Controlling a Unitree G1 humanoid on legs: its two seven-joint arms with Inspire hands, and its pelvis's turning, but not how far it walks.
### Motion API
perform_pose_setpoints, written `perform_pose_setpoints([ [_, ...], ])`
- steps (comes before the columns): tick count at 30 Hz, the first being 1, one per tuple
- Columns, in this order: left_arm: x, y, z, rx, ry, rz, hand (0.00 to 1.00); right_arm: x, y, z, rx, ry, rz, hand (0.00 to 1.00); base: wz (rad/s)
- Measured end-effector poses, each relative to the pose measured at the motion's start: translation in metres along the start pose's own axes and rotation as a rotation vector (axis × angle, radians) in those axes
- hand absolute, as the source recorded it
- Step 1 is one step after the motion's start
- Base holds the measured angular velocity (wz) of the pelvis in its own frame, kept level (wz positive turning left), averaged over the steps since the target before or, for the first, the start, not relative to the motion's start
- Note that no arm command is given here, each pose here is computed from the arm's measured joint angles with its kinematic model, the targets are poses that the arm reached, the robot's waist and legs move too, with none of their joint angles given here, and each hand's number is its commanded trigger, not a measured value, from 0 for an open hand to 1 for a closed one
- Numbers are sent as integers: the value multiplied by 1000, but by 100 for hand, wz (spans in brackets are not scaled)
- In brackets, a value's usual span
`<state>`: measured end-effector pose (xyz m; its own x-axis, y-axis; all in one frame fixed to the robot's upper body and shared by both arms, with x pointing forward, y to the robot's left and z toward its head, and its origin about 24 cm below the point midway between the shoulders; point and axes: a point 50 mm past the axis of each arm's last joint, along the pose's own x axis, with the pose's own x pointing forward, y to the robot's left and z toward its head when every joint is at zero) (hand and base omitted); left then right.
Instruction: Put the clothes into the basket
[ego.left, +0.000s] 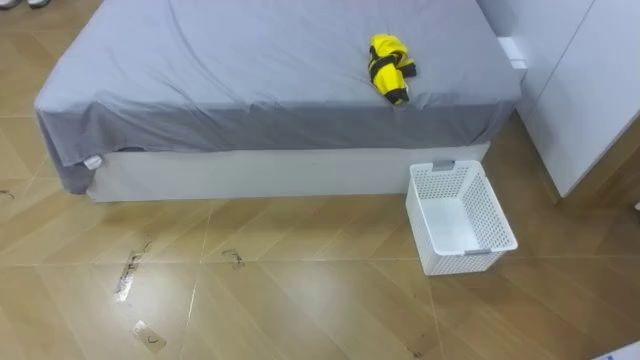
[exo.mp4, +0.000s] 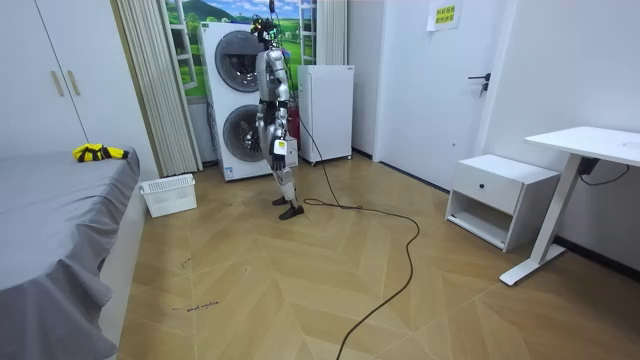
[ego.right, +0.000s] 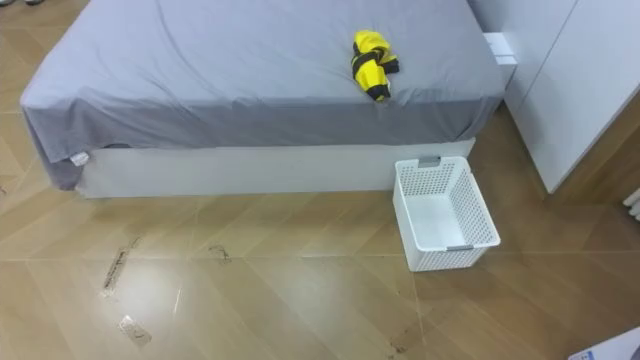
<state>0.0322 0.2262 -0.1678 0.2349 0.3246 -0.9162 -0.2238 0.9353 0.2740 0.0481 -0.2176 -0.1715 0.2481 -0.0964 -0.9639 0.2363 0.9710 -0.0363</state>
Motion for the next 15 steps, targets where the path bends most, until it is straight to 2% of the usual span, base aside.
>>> perform_pose_setpoints([
  [15,1,-1,4,10,-11,-9,0,0,1,6,-75,-19,10,0,0],
])
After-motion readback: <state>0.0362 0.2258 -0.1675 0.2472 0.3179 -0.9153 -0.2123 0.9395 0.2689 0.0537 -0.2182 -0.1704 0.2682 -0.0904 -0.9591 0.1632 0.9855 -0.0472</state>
